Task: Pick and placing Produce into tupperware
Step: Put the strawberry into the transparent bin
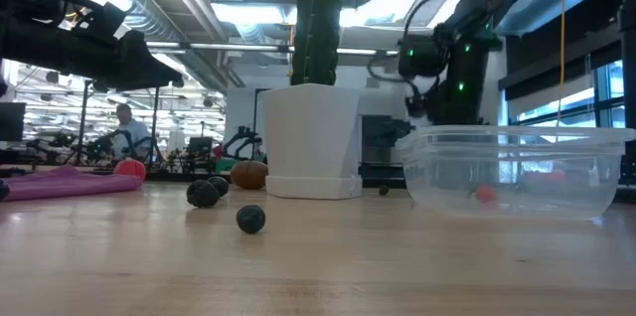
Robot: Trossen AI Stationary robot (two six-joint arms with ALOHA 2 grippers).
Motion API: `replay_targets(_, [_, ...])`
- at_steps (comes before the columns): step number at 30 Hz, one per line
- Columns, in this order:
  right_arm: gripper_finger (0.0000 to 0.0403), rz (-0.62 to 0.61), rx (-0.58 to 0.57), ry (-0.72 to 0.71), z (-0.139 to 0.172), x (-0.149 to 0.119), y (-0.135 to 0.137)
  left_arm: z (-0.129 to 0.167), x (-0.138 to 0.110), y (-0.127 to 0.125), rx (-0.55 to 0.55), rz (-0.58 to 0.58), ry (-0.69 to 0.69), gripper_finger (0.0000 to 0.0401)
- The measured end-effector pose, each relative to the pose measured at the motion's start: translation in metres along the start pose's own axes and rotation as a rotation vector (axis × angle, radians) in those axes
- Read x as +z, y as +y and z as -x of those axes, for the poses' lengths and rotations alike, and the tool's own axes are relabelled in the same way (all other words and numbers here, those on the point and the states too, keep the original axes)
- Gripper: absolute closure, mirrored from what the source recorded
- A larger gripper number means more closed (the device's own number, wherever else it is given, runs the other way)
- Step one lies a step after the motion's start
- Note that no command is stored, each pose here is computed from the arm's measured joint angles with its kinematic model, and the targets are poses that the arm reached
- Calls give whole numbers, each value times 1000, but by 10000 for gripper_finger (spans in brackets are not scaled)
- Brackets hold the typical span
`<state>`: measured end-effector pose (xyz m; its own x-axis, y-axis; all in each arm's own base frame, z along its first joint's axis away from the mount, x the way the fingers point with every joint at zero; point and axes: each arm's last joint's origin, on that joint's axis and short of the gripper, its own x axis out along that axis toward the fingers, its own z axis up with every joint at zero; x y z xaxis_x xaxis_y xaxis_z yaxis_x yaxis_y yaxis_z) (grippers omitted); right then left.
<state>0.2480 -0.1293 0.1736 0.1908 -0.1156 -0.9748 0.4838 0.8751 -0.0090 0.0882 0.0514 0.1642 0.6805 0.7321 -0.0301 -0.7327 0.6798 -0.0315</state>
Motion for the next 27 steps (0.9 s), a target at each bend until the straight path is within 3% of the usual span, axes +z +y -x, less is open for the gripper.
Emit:
replay_targets(6, [284, 20, 127, -119, 40, 1, 21, 0, 0, 0, 0, 0, 0, 157])
replay_targets(12, [281, 69, 303, -144, 63, -10, 62, 0, 0, 0, 0, 0, 0, 157])
replay_targets(18, [281, 128, 337, -70, 60, -24, 101, 0, 0, 0, 0, 0, 0, 157])
replay_targets(27, [280, 172, 237, -8, 40, -31, 127, 0, 0, 0, 0, 0, 0, 157])
